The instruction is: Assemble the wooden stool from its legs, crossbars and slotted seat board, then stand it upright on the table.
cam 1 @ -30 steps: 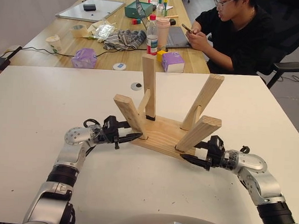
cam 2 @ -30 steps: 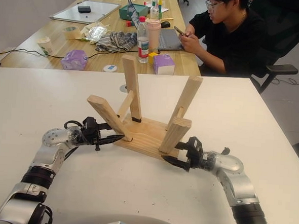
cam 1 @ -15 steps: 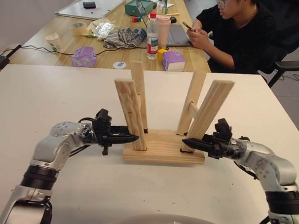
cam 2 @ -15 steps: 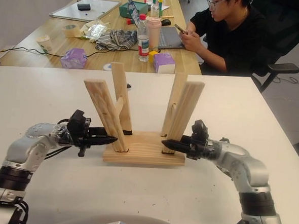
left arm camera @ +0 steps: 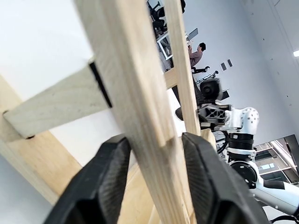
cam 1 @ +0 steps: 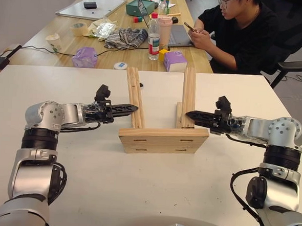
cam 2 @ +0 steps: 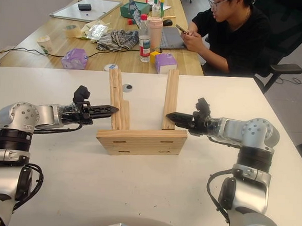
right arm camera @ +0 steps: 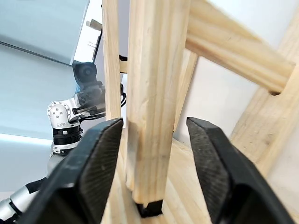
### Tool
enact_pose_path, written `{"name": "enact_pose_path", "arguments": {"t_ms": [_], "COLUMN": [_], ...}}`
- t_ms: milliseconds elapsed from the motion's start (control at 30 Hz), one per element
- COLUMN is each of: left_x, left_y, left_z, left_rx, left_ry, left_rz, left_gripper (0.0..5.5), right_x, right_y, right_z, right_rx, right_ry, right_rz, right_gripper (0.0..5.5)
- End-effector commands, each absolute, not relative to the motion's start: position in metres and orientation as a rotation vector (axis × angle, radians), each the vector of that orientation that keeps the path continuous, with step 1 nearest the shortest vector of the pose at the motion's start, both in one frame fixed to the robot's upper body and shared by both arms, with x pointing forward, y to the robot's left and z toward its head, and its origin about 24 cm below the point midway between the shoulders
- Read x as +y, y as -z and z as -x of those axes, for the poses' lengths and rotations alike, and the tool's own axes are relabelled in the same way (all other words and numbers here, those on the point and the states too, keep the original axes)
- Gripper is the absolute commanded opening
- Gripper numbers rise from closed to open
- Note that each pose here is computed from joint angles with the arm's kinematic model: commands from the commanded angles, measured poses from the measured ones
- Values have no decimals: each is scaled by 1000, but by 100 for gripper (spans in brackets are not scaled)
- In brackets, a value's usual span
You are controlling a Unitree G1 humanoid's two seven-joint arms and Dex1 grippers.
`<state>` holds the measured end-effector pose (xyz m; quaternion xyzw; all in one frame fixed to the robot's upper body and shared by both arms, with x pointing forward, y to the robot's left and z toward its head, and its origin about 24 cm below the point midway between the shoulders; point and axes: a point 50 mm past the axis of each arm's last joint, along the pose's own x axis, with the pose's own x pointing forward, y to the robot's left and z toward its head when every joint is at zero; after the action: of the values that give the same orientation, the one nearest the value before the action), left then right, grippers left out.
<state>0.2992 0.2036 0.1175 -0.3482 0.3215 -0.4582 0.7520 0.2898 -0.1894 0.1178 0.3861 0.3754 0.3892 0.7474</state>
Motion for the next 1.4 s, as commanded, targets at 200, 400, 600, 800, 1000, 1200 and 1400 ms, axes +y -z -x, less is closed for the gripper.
{"name": "enact_pose_path", "arguments": {"t_ms": [200, 400, 600, 800, 1000, 1200, 1400], "left_x": [290, 300, 274, 253, 218, 214, 216], "left_y": [-121, -114, -75, -66, -49, -42, -46], "left_z": [-294, -240, -218, -228, -238, -237, -242], "left_rx": [532, 308, 276, 184, 112, 126, 118], "left_ry": [728, 1090, 1263, 1246, 1242, 1269, 1259], "left_rz": [644, -56, -217, -217, -173, -159, -144], "left_gripper": [320, 364, 364, 364, 364, 321, 236], "right_x": [-263, -286, -264, -245, -221, -204, -206], "right_y": [-149, -136, -99, -82, -62, -48, -48], "right_z": [-286, -225, -226, -229, -242, -251, -249], "right_rx": [500, 325, 280, 246, 238, 240, 227], "right_ry": [-655, -990, -1091, -1147, -1181, -1216, -1204], "right_rz": [-738, -287, 87, 134, 132, 130, 107], "right_gripper": [394, 445, 445, 445, 445, 382, 288]}}
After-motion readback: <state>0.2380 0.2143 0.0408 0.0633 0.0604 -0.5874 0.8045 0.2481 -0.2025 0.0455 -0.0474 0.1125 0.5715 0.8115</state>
